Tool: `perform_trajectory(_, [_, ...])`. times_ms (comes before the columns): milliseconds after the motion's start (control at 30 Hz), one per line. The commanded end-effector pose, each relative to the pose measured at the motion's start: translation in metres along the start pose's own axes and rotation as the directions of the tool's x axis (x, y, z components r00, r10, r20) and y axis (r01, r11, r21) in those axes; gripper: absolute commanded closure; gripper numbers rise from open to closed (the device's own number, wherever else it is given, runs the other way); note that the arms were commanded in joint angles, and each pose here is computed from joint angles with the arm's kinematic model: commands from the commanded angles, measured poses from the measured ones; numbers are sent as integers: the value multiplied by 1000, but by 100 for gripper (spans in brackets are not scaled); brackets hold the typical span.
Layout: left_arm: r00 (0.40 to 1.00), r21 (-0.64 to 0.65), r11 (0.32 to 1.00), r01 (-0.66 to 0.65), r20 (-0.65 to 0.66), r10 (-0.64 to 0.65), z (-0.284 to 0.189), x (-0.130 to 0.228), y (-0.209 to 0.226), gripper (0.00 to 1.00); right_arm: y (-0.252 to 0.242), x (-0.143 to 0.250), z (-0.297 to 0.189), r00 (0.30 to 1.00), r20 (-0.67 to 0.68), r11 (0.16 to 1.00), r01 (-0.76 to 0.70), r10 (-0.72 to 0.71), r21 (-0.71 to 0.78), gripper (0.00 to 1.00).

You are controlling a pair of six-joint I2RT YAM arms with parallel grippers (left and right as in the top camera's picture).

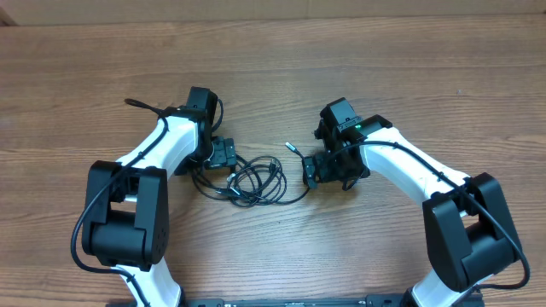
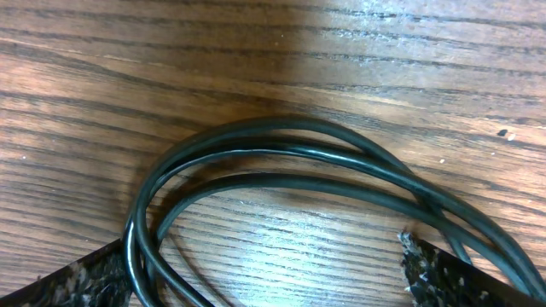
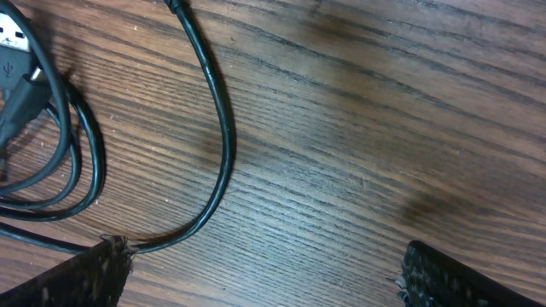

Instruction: Untangle cables

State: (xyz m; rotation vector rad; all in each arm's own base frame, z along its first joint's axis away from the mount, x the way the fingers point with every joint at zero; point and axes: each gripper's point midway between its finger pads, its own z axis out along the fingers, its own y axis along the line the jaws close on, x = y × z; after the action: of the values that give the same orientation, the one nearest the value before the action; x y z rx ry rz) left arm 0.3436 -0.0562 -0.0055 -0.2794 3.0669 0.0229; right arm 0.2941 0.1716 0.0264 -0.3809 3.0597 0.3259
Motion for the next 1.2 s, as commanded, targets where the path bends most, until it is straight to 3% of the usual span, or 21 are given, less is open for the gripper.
perform_trajectory(0, [990,-48,998,-40,-135,33,39,35,10,0,-1,0,0,1000,5,1000,9,-9,9,0])
perform_trajectory(167, [992,-43,998,-39,-119,33,39,32,9,0,6,-33,-2,990,139,1000,8,-5,-21,0])
perform_trajectory(333, [993,-41,998,-38,-115,33,39,31,8,1,22,-65,-10,959,250,986,-103,134,-132,0])
perform_trajectory(467, [993,-41,998,-38,-114,33,39,30,8,1,41,-66,-13,954,212,954,-156,213,-256,0])
perform_trajectory(767, [995,-77,996,-37,-99,30,39,27,15,0,49,-72,-18,951,231,947,-133,205,-293,0])
perform_trajectory(833, [995,-76,997,-25,-100,17,39,27,17,0,63,-69,-26,963,187,920,-112,194,-376,17])
perform_trajectory(867, [994,-61,998,-6,-108,-1,39,27,18,0,73,-67,-32,969,163,900,-99,184,-424,35])
perform_trajectory(933, [991,1,1000,23,-131,-23,40,28,16,0,87,-64,-40,977,134,866,-80,166,-494,80])
perform_trajectory(967, [988,65,997,30,-150,-20,39,28,14,0,95,-60,-43,982,113,844,-70,153,-532,96])
perform_trajectory(1100, [985,293,956,5,-168,47,32,25,2,1,107,-42,-39,991,47,840,-80,125,-537,96])
perform_trajectory(1167, [985,384,923,2,-161,65,27,23,-1,1,115,-31,-36,994,16,844,-80,105,-530,69])
